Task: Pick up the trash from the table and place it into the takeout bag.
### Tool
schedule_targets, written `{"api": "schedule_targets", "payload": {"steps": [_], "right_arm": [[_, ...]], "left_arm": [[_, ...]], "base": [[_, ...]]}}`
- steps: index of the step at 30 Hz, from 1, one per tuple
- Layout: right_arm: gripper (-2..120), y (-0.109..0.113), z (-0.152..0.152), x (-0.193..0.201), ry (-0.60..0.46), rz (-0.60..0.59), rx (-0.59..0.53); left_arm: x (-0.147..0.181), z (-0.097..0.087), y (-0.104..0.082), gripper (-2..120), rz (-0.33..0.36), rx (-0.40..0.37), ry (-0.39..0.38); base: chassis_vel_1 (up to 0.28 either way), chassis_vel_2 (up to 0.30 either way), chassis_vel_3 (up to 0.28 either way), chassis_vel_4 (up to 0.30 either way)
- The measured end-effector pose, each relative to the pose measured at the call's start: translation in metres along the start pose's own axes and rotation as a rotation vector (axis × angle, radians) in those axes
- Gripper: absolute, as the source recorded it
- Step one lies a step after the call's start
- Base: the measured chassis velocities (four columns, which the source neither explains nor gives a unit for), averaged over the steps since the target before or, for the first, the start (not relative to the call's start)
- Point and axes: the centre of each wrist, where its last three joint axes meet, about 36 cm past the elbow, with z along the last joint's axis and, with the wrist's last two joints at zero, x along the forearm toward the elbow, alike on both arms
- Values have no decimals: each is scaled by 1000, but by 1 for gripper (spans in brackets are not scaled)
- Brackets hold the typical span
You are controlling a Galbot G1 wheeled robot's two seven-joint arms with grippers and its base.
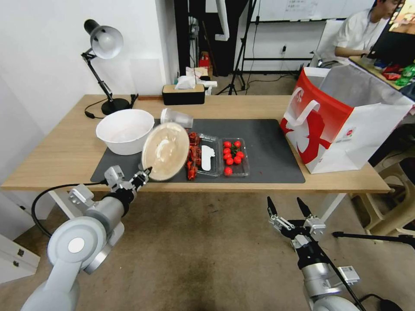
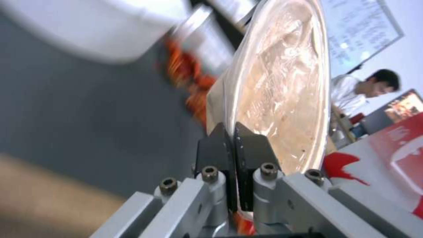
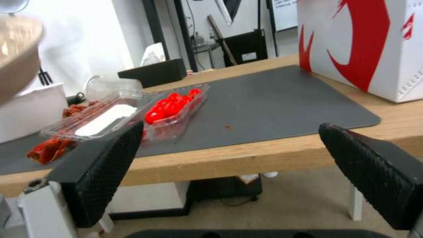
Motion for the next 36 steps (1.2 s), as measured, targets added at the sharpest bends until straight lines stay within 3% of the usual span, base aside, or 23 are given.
{"api": "schedule_targets", "payload": {"steps": [3,4,6,7,10,12,14,17,19,24,25,28,29,32,34,36], "right_arm": [[100,3,0,-2,10,-18,1],[100,3,0,-2,10,-18,1],[100,4,-2,-2,14,-33,7],[100,4,-2,-2,14,-33,7],[100,8,-3,-3,17,-44,12],[100,8,-3,-2,18,-46,14],[100,11,-3,-2,20,-53,21],[100,12,-3,-1,20,-57,24],[100,13,-4,-1,33,-74,40],[100,14,-4,-1,40,-79,46],[100,14,-4,-1,40,-79,46],[100,16,-6,-1,41,-75,46],[100,16,-6,-1,41,-75,46],[100,14,-10,0,38,-68,54],[100,13,-10,0,37,-66,57],[100,11,-12,1,36,-62,63]], "left_arm": [[-6,-8,-8,0,72,-105,-55],[-6,-8,-8,0,72,-105,-55],[-17,-15,-19,0,147,-198,-78],[-17,-15,-19,0,147,-198,-78],[-34,-24,-47,0,246,-259,-48],[-37,-26,-52,0,262,-271,-42],[-59,-41,-71,0,305,-359,-50],[-72,-49,-79,0,314,-405,-57],[-120,-62,-111,0,358,-517,-67],[-163,-49,-157,0,431,-601,-52],[-163,-49,-157,0,431,-601,-52],[-192,-36,-194,0,475,-655,-51],[-192,-36,-194,0,475,-655,-51],[-218,-27,-226,0,495,-678,-60],[-224,-24,-235,0,505,-682,-61],[-235,-10,-256,0,531,-700,-58]], "base": [[0,0,0,0],[0,0,0,0],[0,0,0,0],[0,0,0,0],[0,0,0,0],[0,0,0,0],[0,0,0,0],[0,0,0,0],[0,0,0,0],[0,0,0,0],[0,0,0,0],[0,0,0,0],[0,0,0,0],[0,0,0,0],[0,0,0,0],[0,0,0,0]]}}
